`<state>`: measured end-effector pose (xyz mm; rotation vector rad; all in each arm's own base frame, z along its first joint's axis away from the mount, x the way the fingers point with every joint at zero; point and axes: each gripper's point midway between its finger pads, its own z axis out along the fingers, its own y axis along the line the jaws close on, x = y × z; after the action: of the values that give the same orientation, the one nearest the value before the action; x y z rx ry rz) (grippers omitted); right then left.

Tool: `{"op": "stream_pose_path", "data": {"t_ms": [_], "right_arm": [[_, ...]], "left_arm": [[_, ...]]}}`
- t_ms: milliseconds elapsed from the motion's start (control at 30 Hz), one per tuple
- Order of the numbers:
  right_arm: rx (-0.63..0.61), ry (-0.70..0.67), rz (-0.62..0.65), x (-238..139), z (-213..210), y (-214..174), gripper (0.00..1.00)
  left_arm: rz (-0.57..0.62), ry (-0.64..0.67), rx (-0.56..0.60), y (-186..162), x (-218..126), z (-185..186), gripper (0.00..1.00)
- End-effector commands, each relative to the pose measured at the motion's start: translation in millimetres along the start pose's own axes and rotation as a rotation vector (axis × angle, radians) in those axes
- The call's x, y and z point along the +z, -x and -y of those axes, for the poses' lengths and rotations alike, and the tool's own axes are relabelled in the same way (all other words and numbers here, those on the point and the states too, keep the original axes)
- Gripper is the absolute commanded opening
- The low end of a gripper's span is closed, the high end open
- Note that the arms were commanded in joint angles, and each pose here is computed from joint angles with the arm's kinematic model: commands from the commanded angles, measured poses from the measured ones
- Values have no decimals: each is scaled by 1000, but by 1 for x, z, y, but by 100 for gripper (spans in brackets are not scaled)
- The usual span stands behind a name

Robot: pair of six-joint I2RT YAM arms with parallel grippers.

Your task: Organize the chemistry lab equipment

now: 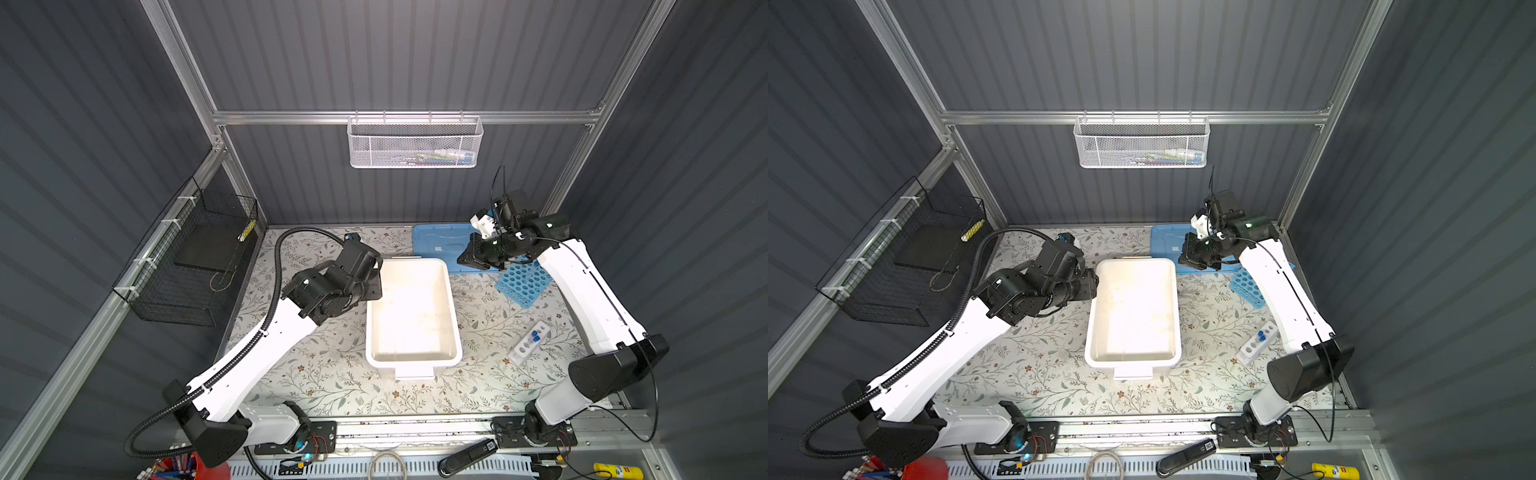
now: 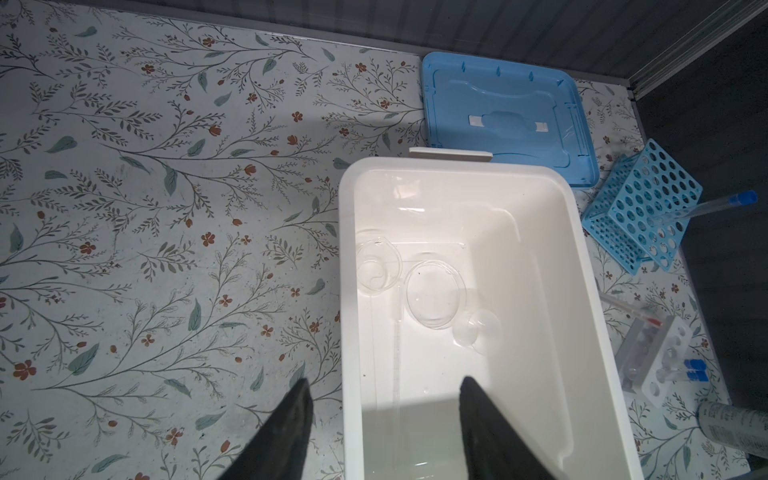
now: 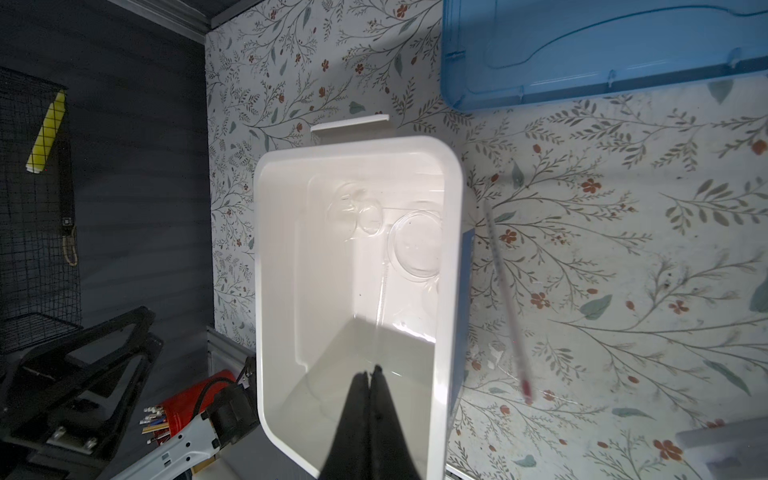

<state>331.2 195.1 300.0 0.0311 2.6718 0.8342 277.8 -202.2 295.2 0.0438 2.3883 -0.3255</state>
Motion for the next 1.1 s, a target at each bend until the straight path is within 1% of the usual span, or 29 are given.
{"op": "stream_pose_path", "data": {"t_ms": [0,200,333,367,400,500,567,600,667,767,933,1067], "right_arm": [[24,16,-27,0,-4,-9,0],[35,-12,-50,10,6,-12,0],[43,-79,-65,18,22,-13,0],[46,-97,-64,19,27,-13,2],[57,-106,-66,20,33,-13,6],[99,-148,-80,29,61,-17,26],[111,-217,-69,32,87,-19,35],[113,-237,-63,36,98,-22,37],[124,-283,-71,48,123,-30,39],[131,-344,-150,73,152,-50,39],[117,-377,-214,108,178,-69,39],[89,-392,-263,133,188,-77,40]], "left_arm": [[-2,1,2,2,-3,-2,58],[-15,-1,19,4,0,2,58],[-35,-2,34,10,4,10,58],[-45,-8,42,11,6,14,58],[-51,-14,47,14,9,18,58],[-112,-38,73,11,17,32,58],[-130,-49,99,12,23,45,59],[-139,-58,116,12,25,52,59],[-156,-70,143,12,30,66,59],[-181,-101,171,9,36,89,59],[-219,-132,199,2,43,117,60],[-208,-163,178,0,43,128,60]]}}
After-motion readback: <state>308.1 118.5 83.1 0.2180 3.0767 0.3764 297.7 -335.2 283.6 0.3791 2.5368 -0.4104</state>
